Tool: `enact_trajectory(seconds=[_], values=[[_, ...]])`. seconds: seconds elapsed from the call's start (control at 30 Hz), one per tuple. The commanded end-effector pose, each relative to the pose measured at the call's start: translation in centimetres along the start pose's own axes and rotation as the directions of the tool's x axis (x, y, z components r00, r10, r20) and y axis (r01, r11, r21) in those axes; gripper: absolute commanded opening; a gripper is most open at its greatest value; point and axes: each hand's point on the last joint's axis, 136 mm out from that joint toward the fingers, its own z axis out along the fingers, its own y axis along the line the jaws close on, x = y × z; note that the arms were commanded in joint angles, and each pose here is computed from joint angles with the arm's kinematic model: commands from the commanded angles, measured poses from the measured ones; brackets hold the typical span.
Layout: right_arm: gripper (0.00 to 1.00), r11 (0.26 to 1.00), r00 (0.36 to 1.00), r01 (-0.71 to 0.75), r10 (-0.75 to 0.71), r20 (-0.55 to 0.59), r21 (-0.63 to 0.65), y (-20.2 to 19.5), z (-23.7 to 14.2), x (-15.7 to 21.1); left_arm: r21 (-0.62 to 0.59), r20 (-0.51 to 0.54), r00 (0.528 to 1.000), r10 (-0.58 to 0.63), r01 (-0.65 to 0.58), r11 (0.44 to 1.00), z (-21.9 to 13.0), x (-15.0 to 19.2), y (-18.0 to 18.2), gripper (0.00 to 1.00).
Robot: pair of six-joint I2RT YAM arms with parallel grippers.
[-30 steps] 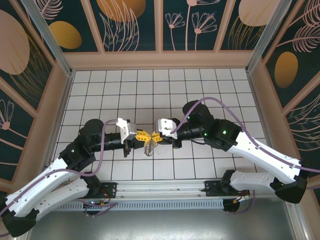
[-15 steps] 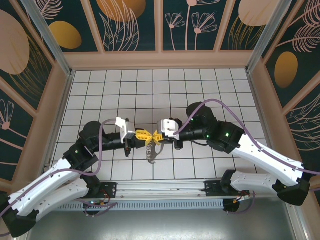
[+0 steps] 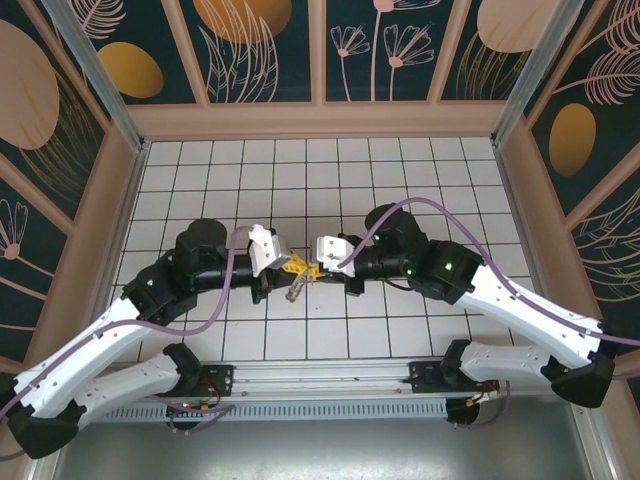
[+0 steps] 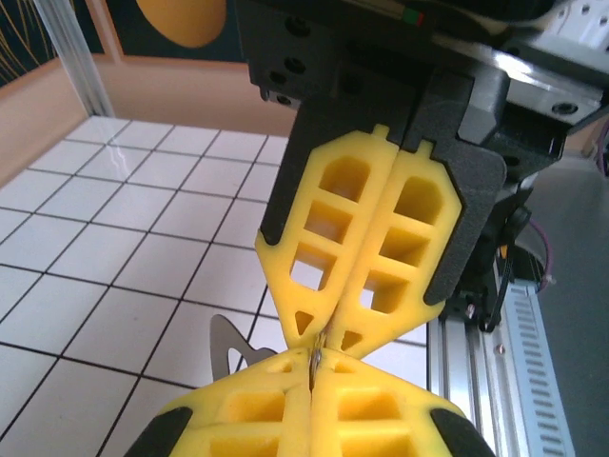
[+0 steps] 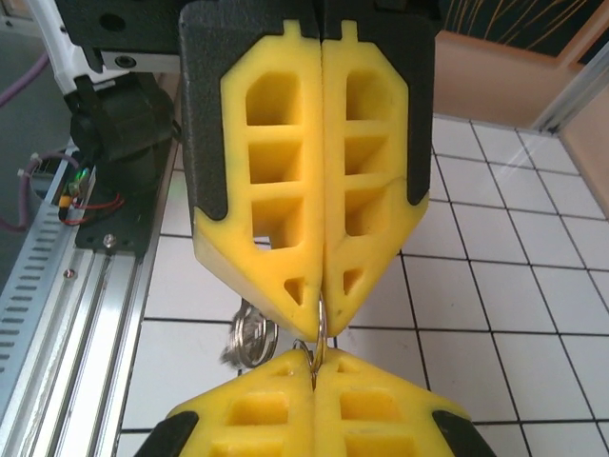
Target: Put the keys on the keyring
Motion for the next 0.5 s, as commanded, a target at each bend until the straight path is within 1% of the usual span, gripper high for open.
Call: enact_trajectory(seconds=[0.0,0.07,0.1,0.17,0.23,0.27,0.3,0.33,0.47], values=[[0.00,0.999,0.999,0.029,-0.028,0.035,-0.032,0.53,-0.37,-1.52,-0.040,-0.005,0.999,0.034,-0.034,0.999,0.03,-0.64,0.87,0.08],[0.00,0.999,0.999,0.028,-0.027,0.033,-0.037,0.54,-0.22,-1.48,-0.037,-0.011,1.000,0.028,-0.028,0.999,0.22,-0.46,0.92,0.18],[0.00,0.999,0.999,0.031,-0.029,0.034,-0.039,0.55,-0.23,-1.55,-0.034,-0.012,1.000,0.027,-0.027,0.999,0.24,-0.44,0.88,0.21],[0.00,0.999,0.999,0.030,-0.029,0.032,-0.041,0.53,-0.09,-1.51,-0.032,-0.010,1.000,0.025,-0.025,0.999,0.24,-0.36,0.84,0.22],[0.00,0.999,0.999,0.030,-0.029,0.033,-0.044,0.55,-0.01,-1.52,-0.026,-0.012,1.000,0.023,-0.024,0.999,0.29,-0.21,0.73,0.19],[0.00,0.998,0.999,0.031,-0.029,0.034,-0.046,0.56,0.04,-1.54,-0.024,-0.014,1.000,0.021,-0.022,0.999,0.33,-0.12,0.70,0.14],[0.00,0.998,0.999,0.030,-0.029,0.035,-0.048,0.59,0.08,-1.53,-0.018,-0.018,1.000,0.021,-0.021,1.000,0.41,0.06,0.63,0.05],[0.00,0.998,0.999,0.031,-0.029,0.035,-0.049,0.59,0.11,-1.54,-0.018,-0.018,1.000,0.020,-0.021,1.000,0.41,0.13,0.64,0.00],[0.00,0.998,0.999,0.027,-0.025,0.031,-0.051,0.59,0.20,-1.43,-0.004,0.013,1.000,0.021,-0.021,1.000,0.35,-0.05,0.26,0.00]])
